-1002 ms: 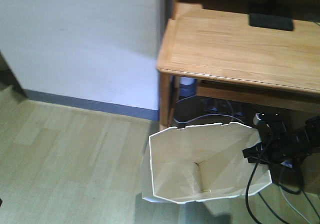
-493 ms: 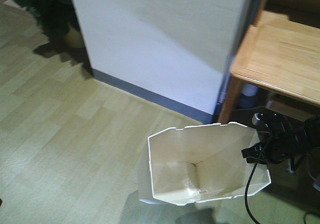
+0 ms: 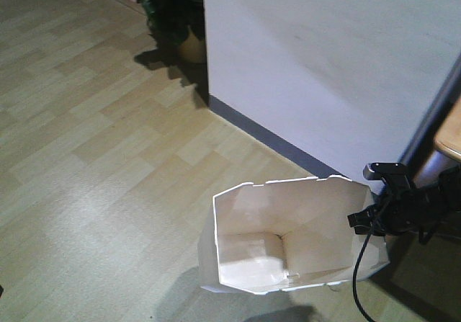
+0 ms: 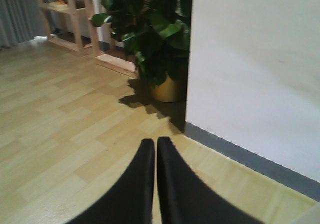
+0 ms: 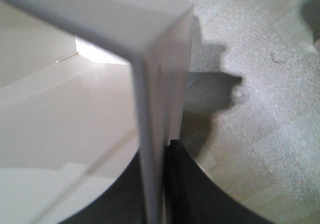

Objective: Move trash bin to bedside with robot
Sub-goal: 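Turn the base away from the desk carrying the bin in the right gripper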

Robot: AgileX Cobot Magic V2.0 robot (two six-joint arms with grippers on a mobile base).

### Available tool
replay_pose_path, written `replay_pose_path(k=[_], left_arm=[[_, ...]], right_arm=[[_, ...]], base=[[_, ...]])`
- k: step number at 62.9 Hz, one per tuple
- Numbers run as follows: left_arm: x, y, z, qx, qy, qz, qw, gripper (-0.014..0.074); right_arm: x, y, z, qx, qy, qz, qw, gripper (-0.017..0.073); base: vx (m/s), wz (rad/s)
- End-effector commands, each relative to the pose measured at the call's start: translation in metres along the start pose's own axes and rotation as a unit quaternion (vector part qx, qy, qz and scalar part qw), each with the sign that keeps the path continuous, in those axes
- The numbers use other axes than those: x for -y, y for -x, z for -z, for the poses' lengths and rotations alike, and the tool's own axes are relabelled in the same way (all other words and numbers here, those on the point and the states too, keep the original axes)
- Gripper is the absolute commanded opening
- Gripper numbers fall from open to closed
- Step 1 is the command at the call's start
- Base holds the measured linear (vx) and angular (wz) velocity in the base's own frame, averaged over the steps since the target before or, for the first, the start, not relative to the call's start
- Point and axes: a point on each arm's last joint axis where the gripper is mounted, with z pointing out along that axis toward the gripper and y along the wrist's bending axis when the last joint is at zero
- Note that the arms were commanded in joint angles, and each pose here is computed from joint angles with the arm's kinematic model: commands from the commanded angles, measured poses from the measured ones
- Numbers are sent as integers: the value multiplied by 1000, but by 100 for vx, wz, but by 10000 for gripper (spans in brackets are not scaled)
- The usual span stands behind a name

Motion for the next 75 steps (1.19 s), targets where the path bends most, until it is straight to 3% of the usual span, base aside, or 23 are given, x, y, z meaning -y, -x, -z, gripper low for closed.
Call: replay_pose_path(k=[1,75], left_arm=[[0,1,0,33,-2,4,999,-6],[0,1,0,33,-2,4,999,-6]], right_arm=[[-19,18,18,52,81,-7,995,-5],[-19,18,18,52,81,-7,995,-5]], base=[[10,39],[15,56]])
